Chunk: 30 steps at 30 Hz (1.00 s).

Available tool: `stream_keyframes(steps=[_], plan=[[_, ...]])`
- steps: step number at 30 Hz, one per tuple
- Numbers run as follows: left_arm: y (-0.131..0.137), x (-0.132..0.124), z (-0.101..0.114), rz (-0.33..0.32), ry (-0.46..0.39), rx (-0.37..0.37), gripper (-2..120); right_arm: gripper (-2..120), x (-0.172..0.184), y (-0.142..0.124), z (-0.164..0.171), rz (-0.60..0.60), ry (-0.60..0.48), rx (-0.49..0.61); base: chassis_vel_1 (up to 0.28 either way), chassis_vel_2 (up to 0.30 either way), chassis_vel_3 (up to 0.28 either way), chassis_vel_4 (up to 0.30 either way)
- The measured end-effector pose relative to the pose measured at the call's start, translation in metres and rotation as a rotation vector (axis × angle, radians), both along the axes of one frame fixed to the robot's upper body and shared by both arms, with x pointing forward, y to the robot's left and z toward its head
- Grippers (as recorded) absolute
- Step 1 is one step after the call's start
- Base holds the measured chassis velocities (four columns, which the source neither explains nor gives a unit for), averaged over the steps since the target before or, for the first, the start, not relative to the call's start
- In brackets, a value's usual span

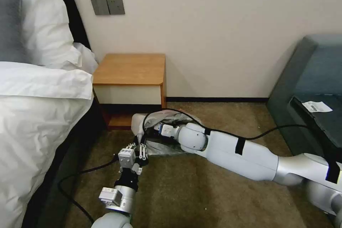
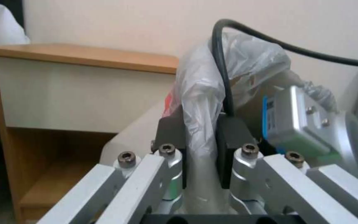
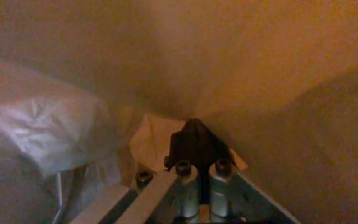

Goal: Pick up the garbage bag from the table and place it over the trash can.

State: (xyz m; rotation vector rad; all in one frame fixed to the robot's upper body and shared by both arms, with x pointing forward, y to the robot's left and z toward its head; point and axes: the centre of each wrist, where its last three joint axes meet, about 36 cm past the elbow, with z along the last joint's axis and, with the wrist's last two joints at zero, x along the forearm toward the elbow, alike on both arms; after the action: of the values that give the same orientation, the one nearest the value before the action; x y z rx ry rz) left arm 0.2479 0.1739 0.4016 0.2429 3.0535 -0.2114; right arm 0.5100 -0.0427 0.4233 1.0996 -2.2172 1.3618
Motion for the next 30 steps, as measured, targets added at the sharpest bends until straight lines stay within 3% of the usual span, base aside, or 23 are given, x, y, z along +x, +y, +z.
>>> stream_keyframes(steps=[4, 15, 18, 25, 26, 28, 30], plan=[[0.005, 0.002, -0.004, 0.012, 0.006, 0.012, 11, 0, -0.008, -0.002, 0.009, 0.000, 0.006, 0.044, 0.000, 0.000, 0.000, 0.000], [0.022, 0.014, -0.002, 0.079, 0.024, 0.007, 10, 0, -0.075, -0.022, 0.047, 0.045, 0.057, 0.227, 0.000, 0.000, 0.000, 0.000], [0.023, 0.014, -0.002, 0.090, 0.036, 0.001, 10, 0, -0.088, -0.038, 0.059, 0.039, 0.056, 0.281, 0.000, 0.000, 0.000, 0.000], [0.025, 0.014, -0.005, 0.122, 0.090, -0.018, 10, 0, -0.125, -0.114, 0.107, -0.010, -0.033, 0.473, 0.000, 0.000, 0.000, 0.000], [0.025, 0.014, -0.005, 0.122, 0.090, -0.018, 10, 0, -0.125, -0.114, 0.107, -0.010, -0.033, 0.473, 0.000, 0.000, 0.000, 0.000], [0.025, 0.014, -0.005, 0.126, 0.105, -0.031, 10, 0, -0.138, -0.128, 0.115, 0.004, -0.079, 0.554, 0.000, 0.000, 0.000, 0.000], [0.025, 0.015, 0.001, 0.131, 0.136, -0.077, 10, 0, -0.148, -0.139, 0.122, -0.023, -0.199, 0.702, 0.000, 0.000, 0.000, 0.000]])
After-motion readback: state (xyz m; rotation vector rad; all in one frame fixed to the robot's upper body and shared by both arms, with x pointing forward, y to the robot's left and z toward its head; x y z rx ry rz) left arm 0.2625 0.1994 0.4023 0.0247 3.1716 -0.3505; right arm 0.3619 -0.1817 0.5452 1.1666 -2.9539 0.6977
